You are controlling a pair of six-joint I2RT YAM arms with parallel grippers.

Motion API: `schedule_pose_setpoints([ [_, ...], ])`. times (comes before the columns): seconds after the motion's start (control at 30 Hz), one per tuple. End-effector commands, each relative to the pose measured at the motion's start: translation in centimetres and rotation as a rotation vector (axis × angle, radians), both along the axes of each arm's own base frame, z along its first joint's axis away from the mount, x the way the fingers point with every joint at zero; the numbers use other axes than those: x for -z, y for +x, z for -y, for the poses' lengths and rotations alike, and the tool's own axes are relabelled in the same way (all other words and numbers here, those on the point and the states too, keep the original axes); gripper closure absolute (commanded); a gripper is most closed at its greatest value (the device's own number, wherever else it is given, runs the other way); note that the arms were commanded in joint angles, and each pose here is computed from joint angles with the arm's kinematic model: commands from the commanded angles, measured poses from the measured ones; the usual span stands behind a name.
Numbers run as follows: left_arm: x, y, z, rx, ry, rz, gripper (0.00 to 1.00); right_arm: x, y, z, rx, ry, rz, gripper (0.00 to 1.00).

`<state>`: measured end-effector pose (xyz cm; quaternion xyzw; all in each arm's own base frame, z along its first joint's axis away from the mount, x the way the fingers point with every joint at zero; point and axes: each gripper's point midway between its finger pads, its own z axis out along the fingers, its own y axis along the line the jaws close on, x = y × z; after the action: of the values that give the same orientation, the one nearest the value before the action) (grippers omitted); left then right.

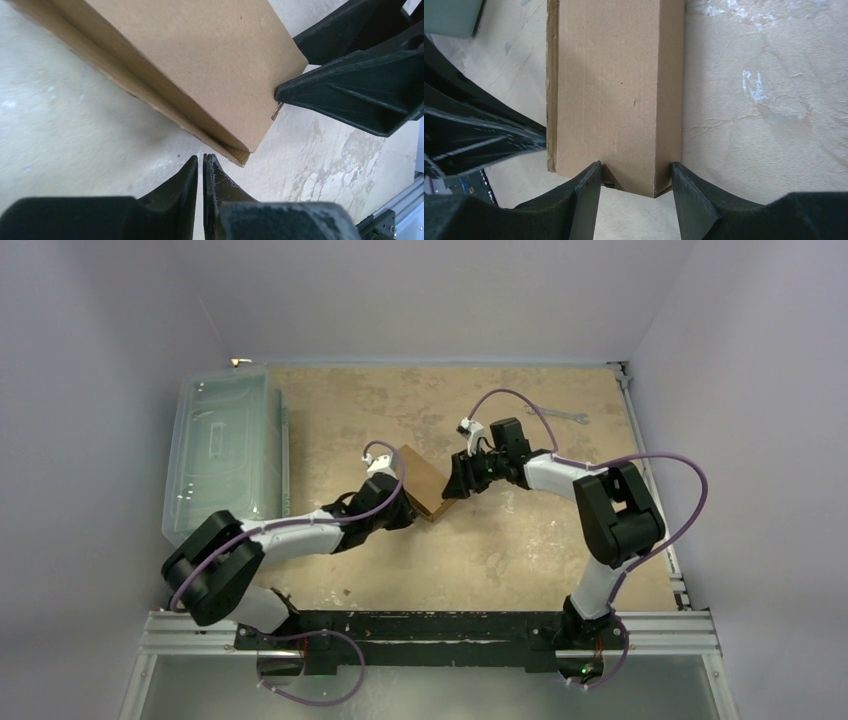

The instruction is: Fold the paper box

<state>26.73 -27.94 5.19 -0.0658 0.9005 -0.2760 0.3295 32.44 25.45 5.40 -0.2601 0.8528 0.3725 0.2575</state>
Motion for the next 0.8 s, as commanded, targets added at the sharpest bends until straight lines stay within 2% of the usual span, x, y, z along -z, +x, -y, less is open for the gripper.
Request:
schedule_pose_setpoints([
  [0.0,0.2,-0.5,-4.5,-0.050,0.150,0.035,0.91,1.6,-0.7,0.3,-0.014,-0.058,-0.033,0.45],
  [0.07,1.3,-0.8,-7.0,-0.102,0.232,0.010,0.91,1.7,-0.7,0.3,-0.013,-0.061,-0.034,0.45],
  [0.17,2.0,-0.1,-9.5,-0.169,0.280,-0.018,0.91,1.8,-0.8,0.3,-0.015,-0.063,-0.034,0.45],
  [0.43,3.3,3.9,-12.6,-0.317,0.384,-0.080,0.93,1.8,-0.8,0.3,-0.017,-0.064,-0.034,0.45],
  [0.6,4.3,6.3,-12.3,-0.336,0.319,-0.116,0.95,1.8,-0.9,0.3,-0.021,-0.062,-0.037,0.45],
  [0.77,3.1,9.9,-10.4,-0.317,0.269,-0.083,0.98,1.9,-1.0,0.1,-0.031,-0.062,-0.043,0.45],
])
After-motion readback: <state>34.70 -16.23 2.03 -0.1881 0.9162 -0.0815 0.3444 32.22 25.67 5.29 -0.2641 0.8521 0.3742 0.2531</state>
